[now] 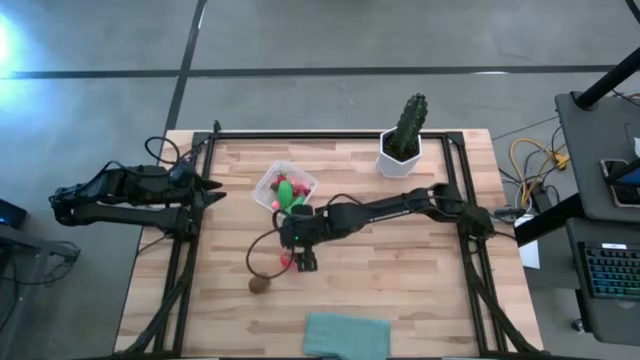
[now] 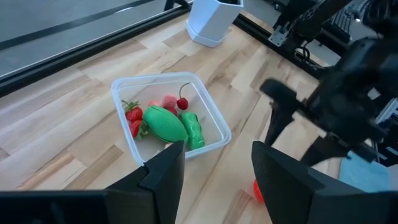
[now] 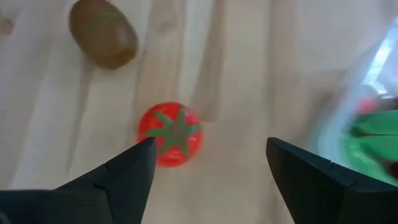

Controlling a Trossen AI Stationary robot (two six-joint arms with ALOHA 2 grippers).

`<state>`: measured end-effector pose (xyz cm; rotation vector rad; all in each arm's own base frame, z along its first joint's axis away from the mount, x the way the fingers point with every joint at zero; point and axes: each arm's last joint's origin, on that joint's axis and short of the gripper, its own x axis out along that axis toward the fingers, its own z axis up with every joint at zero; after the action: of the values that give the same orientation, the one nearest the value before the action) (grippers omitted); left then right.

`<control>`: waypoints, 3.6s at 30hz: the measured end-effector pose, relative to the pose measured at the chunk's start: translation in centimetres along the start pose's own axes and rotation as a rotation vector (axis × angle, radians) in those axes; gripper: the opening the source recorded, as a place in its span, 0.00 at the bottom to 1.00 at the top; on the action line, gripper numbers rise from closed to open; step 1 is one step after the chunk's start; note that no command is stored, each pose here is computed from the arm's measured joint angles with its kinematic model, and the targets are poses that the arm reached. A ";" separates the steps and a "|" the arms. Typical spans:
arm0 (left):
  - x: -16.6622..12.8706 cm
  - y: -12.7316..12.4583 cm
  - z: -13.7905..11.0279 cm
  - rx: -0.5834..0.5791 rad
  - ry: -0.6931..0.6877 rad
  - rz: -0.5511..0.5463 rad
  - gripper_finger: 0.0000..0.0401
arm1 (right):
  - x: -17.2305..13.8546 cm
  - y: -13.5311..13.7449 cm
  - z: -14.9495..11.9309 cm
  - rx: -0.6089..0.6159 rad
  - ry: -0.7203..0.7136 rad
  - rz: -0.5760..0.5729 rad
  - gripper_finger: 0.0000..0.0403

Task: Pick and placing Produce into tupperware
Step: Put the red tomato into the transparent bin, then put the brown kiwi into the transparent bin

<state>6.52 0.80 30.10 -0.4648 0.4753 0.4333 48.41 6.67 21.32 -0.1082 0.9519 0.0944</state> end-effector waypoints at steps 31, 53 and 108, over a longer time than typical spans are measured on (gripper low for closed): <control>0.0 0.1 -0.2 0.006 0.020 -0.001 0.43 | 7.1 2.3 -2.0 0.099 0.009 0.041 0.78; 0.0 0.1 -0.2 0.005 0.020 -0.001 0.43 | 7.0 2.3 -2.1 0.109 0.016 0.040 0.66; 0.0 -0.6 -0.5 0.005 0.156 -0.203 0.43 | 0.8 -3.7 2.2 -0.106 0.094 -0.083 0.81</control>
<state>6.61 0.07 29.86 -0.5392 0.5734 0.2011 51.15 3.35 22.09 -0.2517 1.0351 0.0635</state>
